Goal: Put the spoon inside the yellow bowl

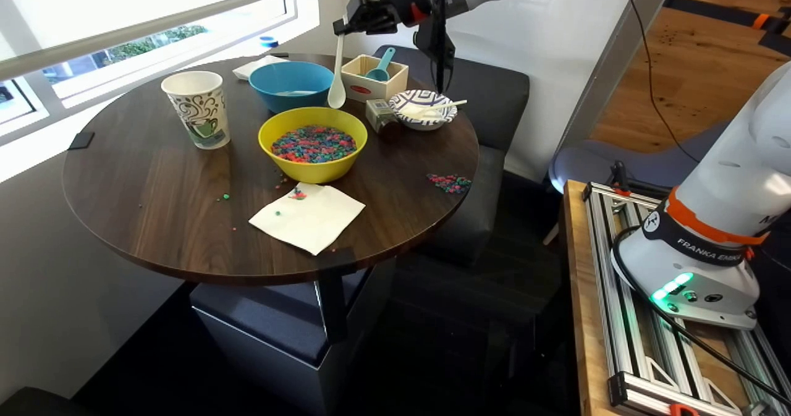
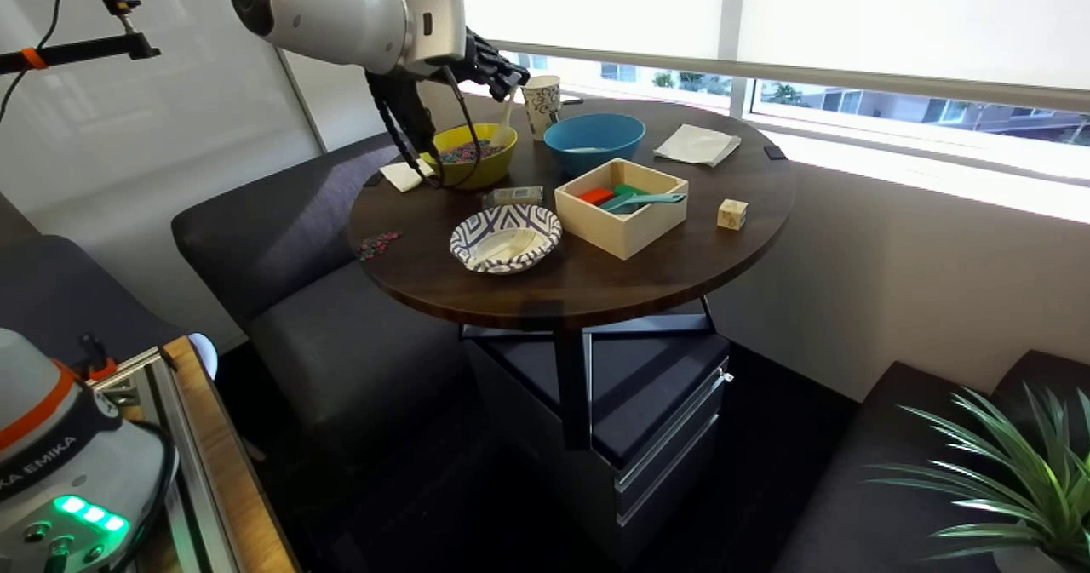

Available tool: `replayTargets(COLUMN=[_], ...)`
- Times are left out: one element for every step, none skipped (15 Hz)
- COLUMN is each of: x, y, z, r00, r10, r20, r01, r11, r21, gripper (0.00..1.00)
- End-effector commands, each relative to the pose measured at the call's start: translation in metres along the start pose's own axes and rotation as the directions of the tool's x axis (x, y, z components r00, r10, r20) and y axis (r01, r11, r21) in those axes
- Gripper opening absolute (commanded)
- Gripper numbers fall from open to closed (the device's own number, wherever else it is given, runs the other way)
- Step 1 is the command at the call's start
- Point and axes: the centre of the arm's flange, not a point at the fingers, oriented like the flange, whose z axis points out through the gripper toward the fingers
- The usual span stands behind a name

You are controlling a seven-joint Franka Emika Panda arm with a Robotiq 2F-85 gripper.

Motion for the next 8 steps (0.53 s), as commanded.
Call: replayTargets(x=[-0.027, -0.029, -0.029, -0.027, -0.027, -0.029, -0.033, -0.037], y=[-0.029, -0.036, -0.040, -0.045, -0.048, -0.051, -0.055, -0.058], z=[0.036, 0.037, 0.037, 0.037, 0.038, 0.039, 0.041, 0.044], r00=[0.999, 0.999, 0.999, 0.999, 0.999, 0.998, 0.996, 0.993], r10=[-0.027, -0.030, -0.032, -0.031, -0.039, -0.057, -0.087, -0.110], r20=[0.016, 0.021, 0.021, 0.021, 0.023, 0.029, 0.035, 0.041], r01=[0.028, 0.031, 0.032, 0.031, 0.039, 0.057, 0.087, 0.110], r11=[0.999, 0.999, 0.999, 1.000, 0.999, 0.998, 0.996, 0.994], r21=[-0.034, -0.019, -0.012, -0.001, 0.005, 0.014, 0.010, 0.006], gripper=[0.01, 0.01, 0.01, 0.01, 0.01, 0.01, 0.01, 0.01])
